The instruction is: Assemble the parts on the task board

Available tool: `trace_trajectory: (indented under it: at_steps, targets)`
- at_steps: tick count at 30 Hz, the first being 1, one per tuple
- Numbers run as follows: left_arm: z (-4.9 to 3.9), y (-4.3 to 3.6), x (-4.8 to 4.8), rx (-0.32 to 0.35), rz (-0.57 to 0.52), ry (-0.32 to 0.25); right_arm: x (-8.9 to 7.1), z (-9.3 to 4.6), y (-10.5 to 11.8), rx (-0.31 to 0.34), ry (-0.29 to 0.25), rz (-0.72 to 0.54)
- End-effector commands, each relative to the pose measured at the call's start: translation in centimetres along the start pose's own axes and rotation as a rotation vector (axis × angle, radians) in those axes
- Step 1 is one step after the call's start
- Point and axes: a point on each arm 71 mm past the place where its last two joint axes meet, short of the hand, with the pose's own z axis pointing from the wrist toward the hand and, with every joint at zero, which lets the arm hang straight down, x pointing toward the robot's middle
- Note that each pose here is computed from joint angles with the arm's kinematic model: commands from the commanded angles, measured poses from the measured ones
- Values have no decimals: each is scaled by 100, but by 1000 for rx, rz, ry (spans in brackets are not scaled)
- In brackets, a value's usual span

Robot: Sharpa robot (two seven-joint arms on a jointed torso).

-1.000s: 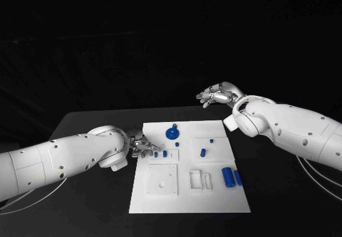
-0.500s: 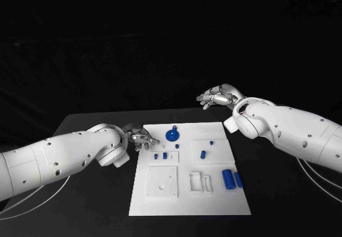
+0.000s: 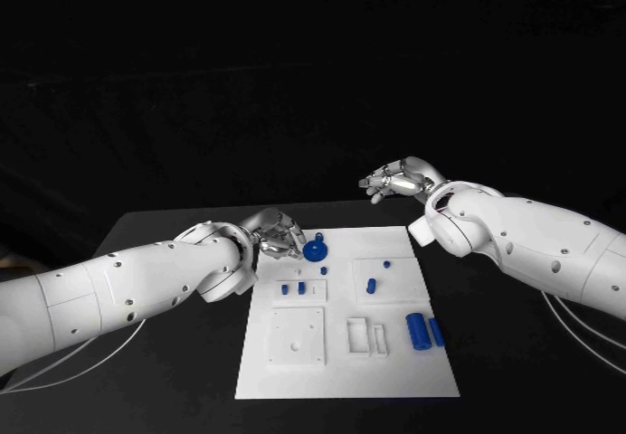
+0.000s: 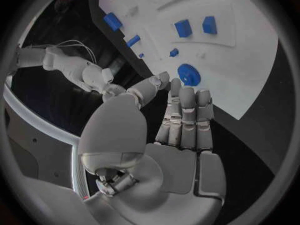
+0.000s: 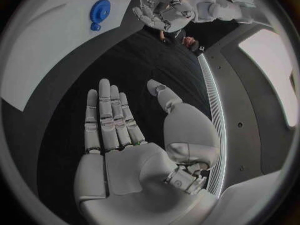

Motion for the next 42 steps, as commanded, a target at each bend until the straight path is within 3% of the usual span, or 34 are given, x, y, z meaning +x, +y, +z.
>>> trace_trajectory:
  at_steps: [1,6,15,27,42]
  targets:
    - [37,-163,17,154,185,-30,13,5,10,-8,9,4]
    - [120,-295,94,222,308,-25,28,11,19,-9,12,5]
    - [246,-384,222,242,421,28,38,14,26,-11,14,6]
    - [379,-377,336,221,449,48,62,10,47,-16,20,8]
    - [399,-275,444,191,481,98,65,5,52,-17,23,8]
